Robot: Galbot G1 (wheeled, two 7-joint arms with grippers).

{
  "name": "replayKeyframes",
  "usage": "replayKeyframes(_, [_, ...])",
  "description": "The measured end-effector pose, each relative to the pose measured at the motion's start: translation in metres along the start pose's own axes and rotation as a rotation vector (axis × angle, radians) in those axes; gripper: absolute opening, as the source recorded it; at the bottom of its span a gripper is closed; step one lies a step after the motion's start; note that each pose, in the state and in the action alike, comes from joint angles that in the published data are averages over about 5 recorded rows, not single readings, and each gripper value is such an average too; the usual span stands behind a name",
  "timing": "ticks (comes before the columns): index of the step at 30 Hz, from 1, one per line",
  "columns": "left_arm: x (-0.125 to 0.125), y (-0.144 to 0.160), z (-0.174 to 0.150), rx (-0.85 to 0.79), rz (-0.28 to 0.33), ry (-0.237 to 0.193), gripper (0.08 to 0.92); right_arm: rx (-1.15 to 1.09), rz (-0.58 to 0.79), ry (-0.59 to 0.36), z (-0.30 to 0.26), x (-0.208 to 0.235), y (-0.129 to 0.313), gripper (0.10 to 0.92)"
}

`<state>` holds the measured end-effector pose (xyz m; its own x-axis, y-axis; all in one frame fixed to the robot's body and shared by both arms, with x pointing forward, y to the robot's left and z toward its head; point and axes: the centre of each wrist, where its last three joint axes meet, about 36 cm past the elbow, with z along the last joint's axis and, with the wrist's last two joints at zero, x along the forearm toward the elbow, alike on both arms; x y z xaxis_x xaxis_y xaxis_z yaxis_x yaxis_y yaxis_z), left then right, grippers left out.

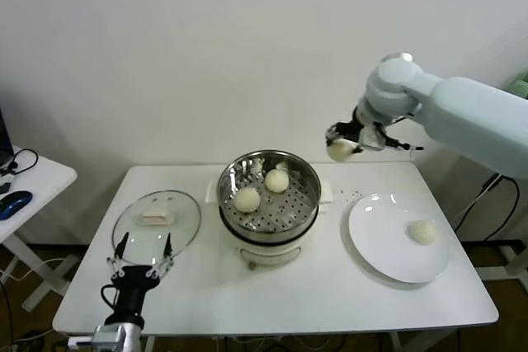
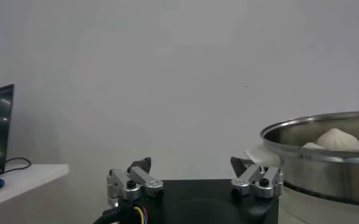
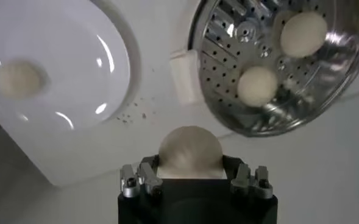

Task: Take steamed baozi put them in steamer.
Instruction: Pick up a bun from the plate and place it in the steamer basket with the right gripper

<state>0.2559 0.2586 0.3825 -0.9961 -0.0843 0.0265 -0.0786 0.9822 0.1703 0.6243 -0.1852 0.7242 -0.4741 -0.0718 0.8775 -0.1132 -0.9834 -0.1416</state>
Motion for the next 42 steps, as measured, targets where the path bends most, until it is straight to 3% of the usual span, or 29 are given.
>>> replayKeyframes(7, [0.003,0.003,0.000,-0.006,0.006,0.007,0.823,0.198,0.014,-0.009,-0.029,-0.017,-0.059,0.695])
replayKeyframes(19, [0.003,0.003,-0.002,-0.011,0.020,0.008,0.823,0.431,0.041,-0.117,-0.100,-0.061,-0.135,0.696])
replayKeyframes(31, [0.004,0.000,0.000,-0.011,0.027,0.014,0.823,0.514,0.033,-0.169,-0.132,-0.085,-0.147,0.704])
replayKeyframes(42, [0.003,-0.003,0.000,-0.008,0.035,0.016,0.823,0.532,0.007,-0.194,-0.140,-0.093,-0.128,0.712])
